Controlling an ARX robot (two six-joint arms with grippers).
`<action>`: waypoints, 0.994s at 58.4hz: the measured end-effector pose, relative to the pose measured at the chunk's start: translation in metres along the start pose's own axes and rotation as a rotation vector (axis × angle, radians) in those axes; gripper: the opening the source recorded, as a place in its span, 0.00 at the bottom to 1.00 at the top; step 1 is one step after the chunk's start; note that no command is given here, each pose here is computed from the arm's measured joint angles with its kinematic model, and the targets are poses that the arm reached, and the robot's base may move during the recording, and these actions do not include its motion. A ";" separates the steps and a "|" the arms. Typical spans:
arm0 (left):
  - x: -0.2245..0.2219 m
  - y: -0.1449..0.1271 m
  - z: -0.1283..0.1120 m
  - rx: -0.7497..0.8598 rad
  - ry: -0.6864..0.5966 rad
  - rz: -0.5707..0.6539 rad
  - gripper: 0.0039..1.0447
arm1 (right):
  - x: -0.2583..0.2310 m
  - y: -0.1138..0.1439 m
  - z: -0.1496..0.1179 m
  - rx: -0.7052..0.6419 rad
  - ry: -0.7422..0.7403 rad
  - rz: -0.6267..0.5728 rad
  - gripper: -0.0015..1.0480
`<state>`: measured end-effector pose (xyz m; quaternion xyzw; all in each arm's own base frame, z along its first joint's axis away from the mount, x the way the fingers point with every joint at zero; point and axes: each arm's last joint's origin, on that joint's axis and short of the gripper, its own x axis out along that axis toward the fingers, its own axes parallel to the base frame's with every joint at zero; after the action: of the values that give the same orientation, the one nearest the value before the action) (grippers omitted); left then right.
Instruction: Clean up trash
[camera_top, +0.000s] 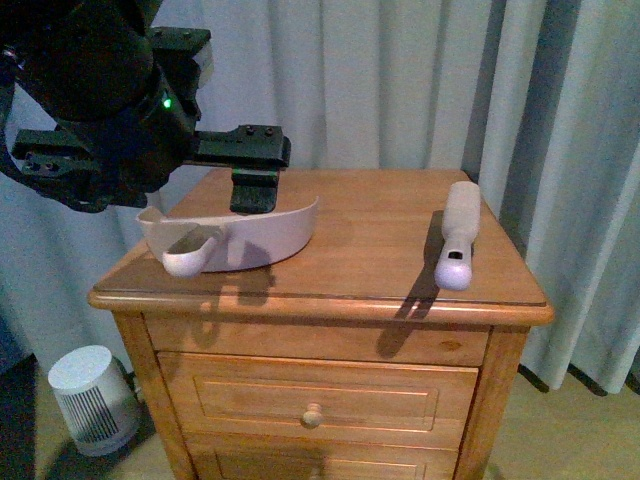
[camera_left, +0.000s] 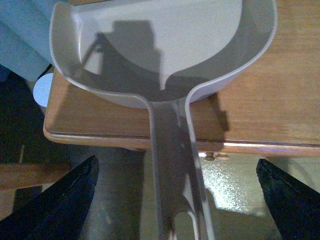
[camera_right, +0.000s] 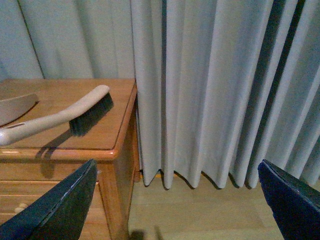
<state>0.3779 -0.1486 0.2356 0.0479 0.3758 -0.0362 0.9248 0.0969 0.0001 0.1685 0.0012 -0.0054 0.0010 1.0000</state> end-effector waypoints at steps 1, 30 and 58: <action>0.002 0.000 -0.001 0.000 0.003 0.003 0.93 | 0.000 0.000 0.000 0.000 0.000 0.000 0.93; 0.034 0.004 -0.016 -0.006 0.052 0.027 0.93 | 0.000 0.000 0.000 0.000 0.000 0.000 0.93; 0.040 0.009 -0.016 0.009 0.045 0.036 0.51 | 0.000 0.000 0.000 0.000 0.000 0.000 0.93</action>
<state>0.3960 -0.1394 0.1965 0.0598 0.3952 -0.0201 0.9164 0.0969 0.0001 0.1685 0.0012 -0.0054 0.0010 1.0000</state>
